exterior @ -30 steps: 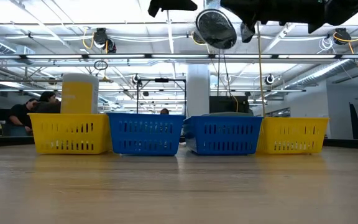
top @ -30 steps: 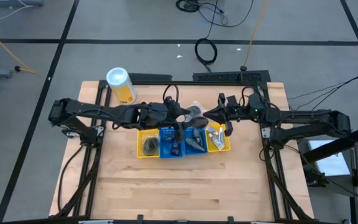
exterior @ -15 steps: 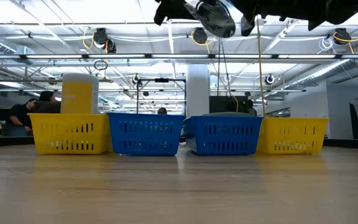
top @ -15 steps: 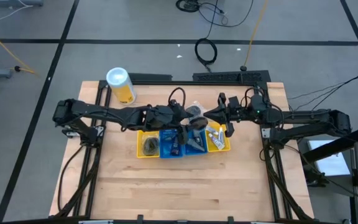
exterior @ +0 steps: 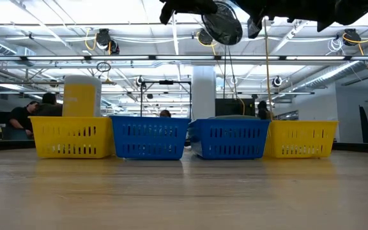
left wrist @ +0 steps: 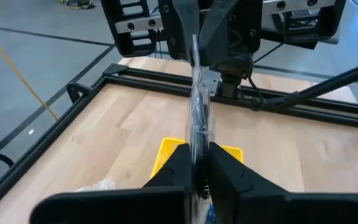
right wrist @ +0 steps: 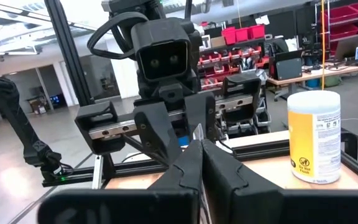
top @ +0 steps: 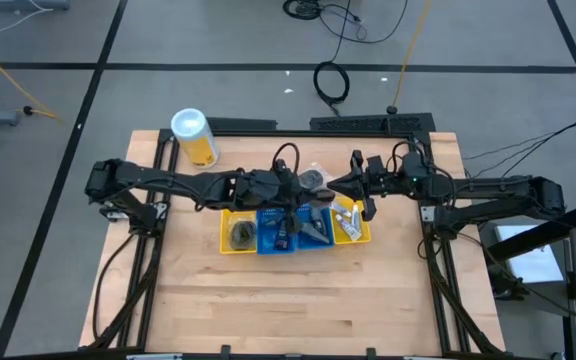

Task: Pick & Place Travel size toiletries
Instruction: Put the hairbrush into the left yellow bin

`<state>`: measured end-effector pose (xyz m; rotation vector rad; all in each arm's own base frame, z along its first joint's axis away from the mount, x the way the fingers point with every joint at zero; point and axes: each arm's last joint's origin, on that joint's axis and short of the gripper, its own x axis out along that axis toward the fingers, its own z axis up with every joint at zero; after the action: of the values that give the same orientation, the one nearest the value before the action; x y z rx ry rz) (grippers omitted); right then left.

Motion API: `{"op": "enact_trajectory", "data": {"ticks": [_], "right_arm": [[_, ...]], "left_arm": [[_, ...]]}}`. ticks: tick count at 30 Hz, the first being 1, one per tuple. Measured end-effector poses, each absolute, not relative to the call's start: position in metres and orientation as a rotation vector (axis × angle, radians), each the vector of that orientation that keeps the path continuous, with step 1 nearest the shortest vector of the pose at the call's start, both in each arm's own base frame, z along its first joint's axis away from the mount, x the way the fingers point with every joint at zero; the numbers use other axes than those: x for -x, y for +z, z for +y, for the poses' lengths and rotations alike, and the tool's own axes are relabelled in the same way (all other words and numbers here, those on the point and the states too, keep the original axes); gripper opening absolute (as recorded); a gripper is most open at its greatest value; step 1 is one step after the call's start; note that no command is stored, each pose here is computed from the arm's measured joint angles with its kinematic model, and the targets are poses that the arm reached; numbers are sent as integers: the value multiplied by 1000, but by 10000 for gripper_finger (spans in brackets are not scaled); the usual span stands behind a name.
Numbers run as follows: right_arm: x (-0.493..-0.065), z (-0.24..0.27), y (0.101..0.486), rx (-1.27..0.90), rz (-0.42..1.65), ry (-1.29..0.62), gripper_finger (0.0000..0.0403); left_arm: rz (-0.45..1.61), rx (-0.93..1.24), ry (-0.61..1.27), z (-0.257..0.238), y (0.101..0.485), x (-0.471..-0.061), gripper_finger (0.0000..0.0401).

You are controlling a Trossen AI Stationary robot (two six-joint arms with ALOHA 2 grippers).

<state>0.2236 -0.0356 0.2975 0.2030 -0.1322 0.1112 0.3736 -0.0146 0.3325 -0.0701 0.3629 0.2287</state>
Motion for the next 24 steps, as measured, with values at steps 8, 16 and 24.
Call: {"op": "enact_trajectory", "data": {"ticks": [8, 16, 24], "right_arm": [[-224, -35, 297, -174, -126, 136, 0], [-224, -38, 292, -184, -76, 121, 18], [-223, -41, 287, -202, -25, 98, 78]], "left_arm": [[376, 66, 247, -15, 331, -373, 9], [478, 78, 289, -18, 323, -366, 4], [618, 136, 376, -27, 310, -355, 1]]}}
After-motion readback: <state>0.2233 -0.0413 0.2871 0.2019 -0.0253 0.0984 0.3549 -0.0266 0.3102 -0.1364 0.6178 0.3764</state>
